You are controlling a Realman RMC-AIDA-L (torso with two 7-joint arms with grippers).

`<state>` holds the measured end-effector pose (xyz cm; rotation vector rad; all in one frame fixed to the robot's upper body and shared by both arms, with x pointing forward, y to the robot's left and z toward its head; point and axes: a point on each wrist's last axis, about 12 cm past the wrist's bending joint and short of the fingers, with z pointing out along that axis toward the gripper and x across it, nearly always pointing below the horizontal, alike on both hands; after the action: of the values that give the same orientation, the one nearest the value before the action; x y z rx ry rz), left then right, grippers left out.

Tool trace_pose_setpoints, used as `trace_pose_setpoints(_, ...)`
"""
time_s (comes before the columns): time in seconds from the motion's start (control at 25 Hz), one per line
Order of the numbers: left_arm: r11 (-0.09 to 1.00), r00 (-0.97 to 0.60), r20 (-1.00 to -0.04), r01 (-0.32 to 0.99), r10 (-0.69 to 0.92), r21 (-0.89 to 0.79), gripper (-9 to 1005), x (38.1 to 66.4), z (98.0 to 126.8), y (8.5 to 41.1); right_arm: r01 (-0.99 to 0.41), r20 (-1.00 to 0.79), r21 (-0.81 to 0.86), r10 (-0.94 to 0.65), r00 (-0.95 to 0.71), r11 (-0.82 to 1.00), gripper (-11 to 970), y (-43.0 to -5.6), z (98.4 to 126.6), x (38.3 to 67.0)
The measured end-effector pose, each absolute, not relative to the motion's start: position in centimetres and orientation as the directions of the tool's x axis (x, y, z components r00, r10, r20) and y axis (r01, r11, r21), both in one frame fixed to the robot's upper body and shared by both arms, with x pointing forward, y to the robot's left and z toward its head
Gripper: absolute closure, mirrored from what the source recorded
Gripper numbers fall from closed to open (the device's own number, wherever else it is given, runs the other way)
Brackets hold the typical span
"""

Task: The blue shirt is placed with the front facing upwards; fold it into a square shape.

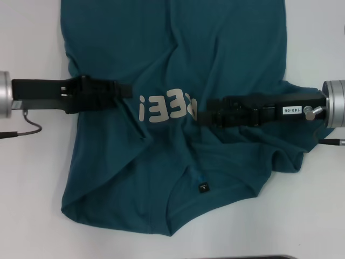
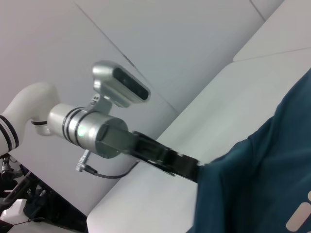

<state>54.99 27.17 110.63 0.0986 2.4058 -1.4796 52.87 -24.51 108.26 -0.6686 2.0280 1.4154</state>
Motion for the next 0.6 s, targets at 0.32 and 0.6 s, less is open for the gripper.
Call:
trace_pose_setpoints(0.32,0.499,-0.957,-0.285,0.226,-0.045,-0.837,408,54.8,110.3,27.5,-0.675,-0.693,0.664,-0.074,-0.717,0.323,13,-24.6,108.7,53.6)
trace_pose_setpoints(0.6,0.508,-0.956,-0.292,0.24,-0.025,-0.827,271,54.8,109.9,26.8,-0.659,-0.675,0.665,-0.095,-0.732,0.352,14,-24.4,108.4,54.0)
